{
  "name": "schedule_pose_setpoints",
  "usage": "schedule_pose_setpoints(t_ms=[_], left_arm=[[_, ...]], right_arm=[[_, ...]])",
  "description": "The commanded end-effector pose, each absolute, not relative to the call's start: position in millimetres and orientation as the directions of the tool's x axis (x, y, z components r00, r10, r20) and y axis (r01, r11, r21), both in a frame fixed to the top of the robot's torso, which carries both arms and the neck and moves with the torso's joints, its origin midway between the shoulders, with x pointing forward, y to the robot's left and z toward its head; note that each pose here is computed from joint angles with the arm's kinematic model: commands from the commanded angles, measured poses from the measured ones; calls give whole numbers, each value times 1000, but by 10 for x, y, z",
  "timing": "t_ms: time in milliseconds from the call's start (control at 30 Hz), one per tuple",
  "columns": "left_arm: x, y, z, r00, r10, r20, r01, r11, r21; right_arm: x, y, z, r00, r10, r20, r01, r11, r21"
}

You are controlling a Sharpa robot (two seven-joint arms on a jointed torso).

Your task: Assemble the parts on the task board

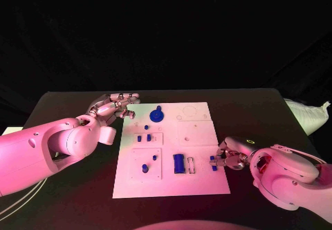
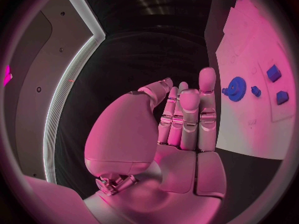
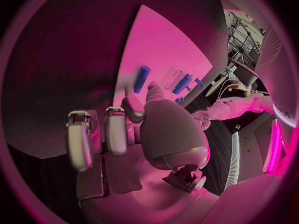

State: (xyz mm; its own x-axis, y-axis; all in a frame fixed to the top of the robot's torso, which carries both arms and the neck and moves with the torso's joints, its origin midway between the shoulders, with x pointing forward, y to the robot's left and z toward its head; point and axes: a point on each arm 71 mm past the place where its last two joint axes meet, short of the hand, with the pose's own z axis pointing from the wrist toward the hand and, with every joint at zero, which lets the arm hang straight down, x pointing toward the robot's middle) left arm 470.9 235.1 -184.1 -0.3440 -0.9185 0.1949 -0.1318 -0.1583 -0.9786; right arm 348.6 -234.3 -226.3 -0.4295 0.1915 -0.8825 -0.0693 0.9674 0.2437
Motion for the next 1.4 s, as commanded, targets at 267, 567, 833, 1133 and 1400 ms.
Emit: schedule_pose_setpoints(t_ms=[267, 567, 833, 1133, 1400], left_arm=[[4702, 2320, -1836, -364, -908, 208, -134, -170, -976], [4702, 2326, -1836, -363, -908, 208, -134, -170, -976], [4701, 2328, -1836, -362, -909, 207, -134, -169, -976], [4701, 2331, -1835, -361, -909, 207, -133, -169, -977], [4702, 2330, -1837, -362, -909, 207, -133, -169, -977]], right_arm=[[3499, -2252, -2345, -426, 97, -900, -127, 978, 165], [3481, -2166, -2467, -453, -2, -891, -172, 981, 85], [3440, -2059, -2597, -459, -121, -880, -235, 972, -12], [3428, -2044, -2622, -456, -131, -880, -240, 971, -21], [3408, -2050, -2564, -451, 19, -893, -178, 978, 110]])
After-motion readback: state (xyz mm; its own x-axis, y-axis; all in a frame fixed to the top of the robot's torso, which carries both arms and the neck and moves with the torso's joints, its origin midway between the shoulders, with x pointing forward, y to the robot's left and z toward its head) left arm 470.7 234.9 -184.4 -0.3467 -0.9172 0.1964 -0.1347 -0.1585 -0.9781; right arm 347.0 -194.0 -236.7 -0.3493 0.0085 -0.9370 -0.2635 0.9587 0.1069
